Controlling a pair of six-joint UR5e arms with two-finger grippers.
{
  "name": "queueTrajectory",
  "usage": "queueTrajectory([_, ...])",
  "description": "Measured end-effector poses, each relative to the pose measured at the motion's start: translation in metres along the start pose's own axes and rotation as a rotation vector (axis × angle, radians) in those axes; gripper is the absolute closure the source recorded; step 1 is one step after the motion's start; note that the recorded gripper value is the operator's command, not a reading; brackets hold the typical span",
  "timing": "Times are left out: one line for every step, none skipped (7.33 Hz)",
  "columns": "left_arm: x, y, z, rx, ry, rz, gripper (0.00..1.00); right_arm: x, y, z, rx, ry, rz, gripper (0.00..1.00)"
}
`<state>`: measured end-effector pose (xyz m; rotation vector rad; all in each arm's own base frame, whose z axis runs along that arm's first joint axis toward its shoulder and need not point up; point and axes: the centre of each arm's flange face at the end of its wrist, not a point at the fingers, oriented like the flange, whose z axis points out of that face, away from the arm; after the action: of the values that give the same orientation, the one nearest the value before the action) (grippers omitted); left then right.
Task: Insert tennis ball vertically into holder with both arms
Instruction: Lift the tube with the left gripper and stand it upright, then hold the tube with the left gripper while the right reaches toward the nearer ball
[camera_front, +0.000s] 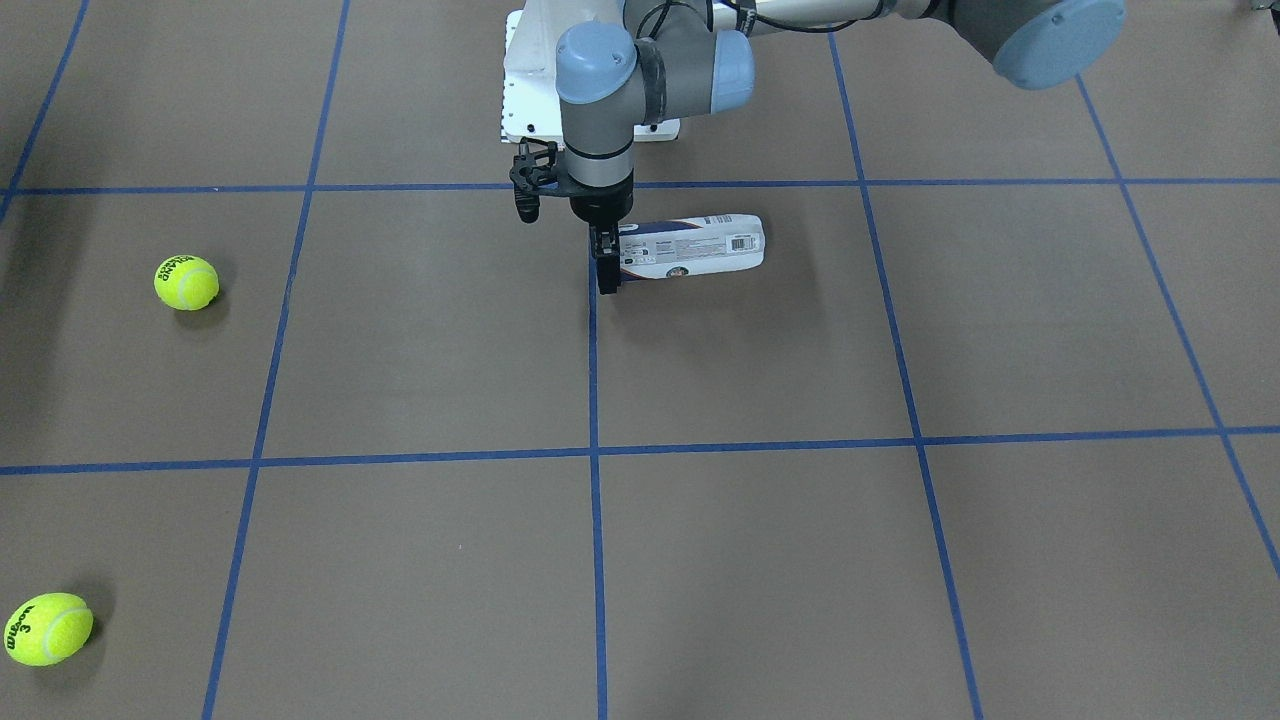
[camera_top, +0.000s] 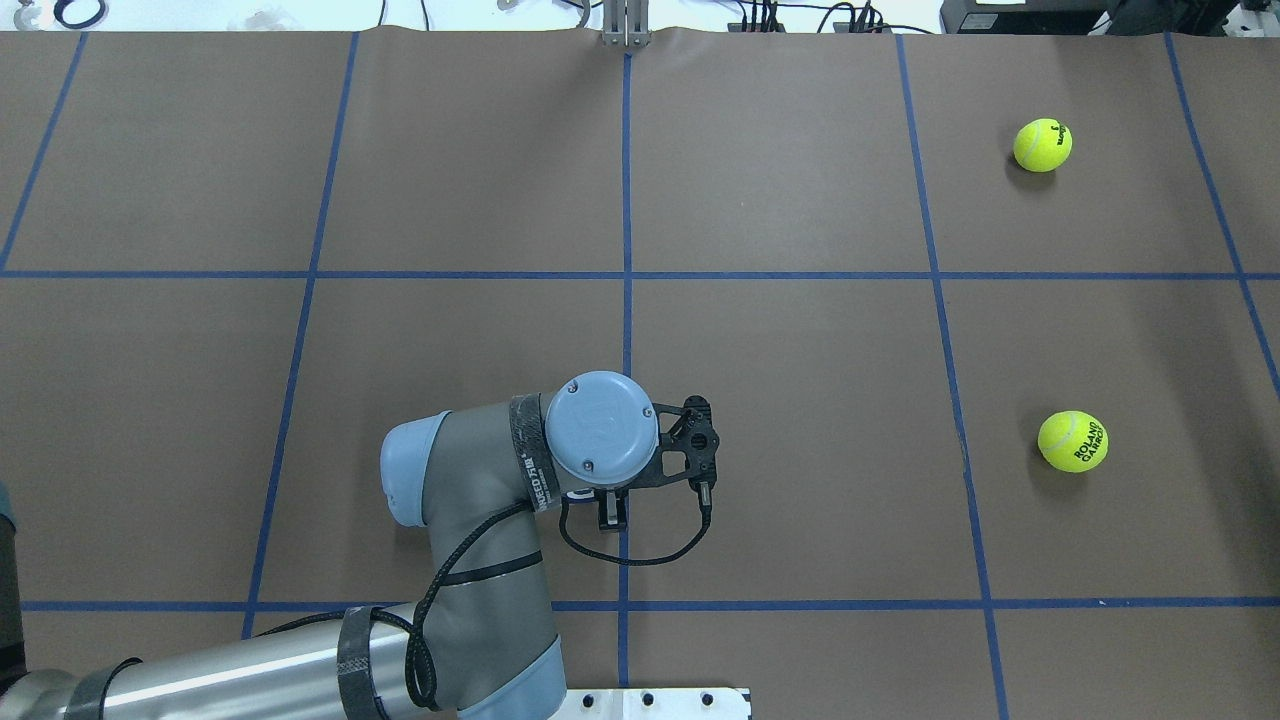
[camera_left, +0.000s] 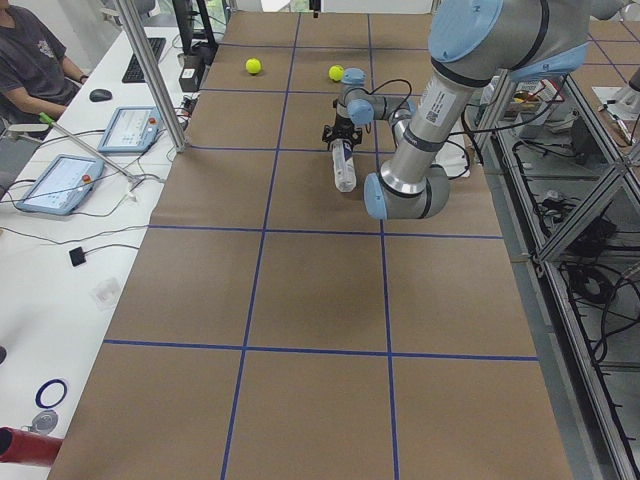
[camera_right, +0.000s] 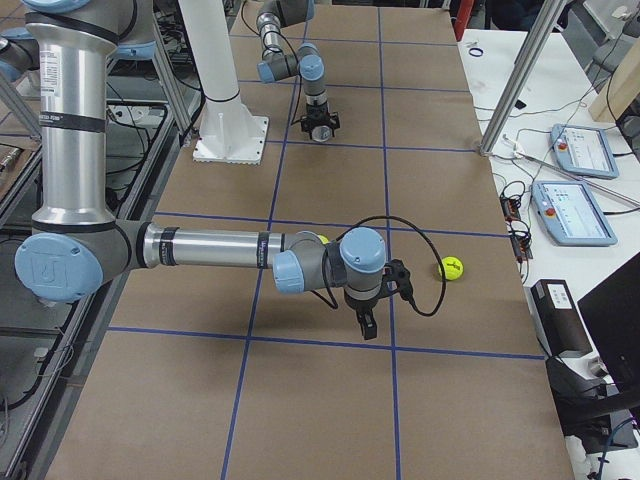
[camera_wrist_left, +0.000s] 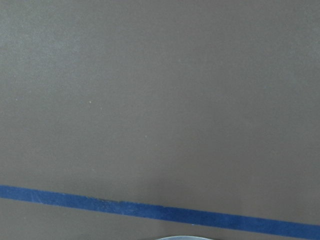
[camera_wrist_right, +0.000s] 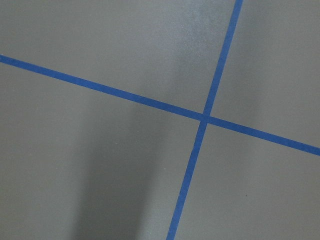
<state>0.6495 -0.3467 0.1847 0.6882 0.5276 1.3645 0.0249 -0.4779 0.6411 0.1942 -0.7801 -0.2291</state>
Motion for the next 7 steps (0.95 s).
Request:
queueTrajectory([0.0,0.0,0.0,0.0,-0.001,0.001,0.2,0.0,0.0,0.0,0.0,0.0,0.0,0.0])
queueTrajectory([0.0,-0.001,-0.001,0.003,-0.001,0.001,0.2,0.0,0.0,0.0,0.0,0.0,0.0,0.0])
queueTrajectory([-0.002,-0.001,-0.005,0.01,-0.005,-0.001,0.2,0.0,0.0,0.0,0.001,0.0,-0.001,0.0])
queueTrajectory([-0.005,-0.003,-0.018,0.033,-0.013,-0.012,0.2,-0.001,0.0,-0.001,0.002,0.0,-0.002,0.0])
queueTrajectory([-0.013,-0.004,-0.04,0.074,-0.03,-0.033,0.2,-0.001,-0.001,-0.001,0.003,0.0,-0.003,0.0])
queueTrajectory([-0.03,-0.003,-0.073,0.141,-0.062,-0.056,0.2,-0.002,-0.002,-0.002,0.005,-0.003,-0.004,0.0])
queueTrajectory([-0.053,0.001,-0.107,0.231,-0.106,-0.093,0.2,-0.003,-0.003,-0.002,0.008,-0.015,-0.006,0.0])
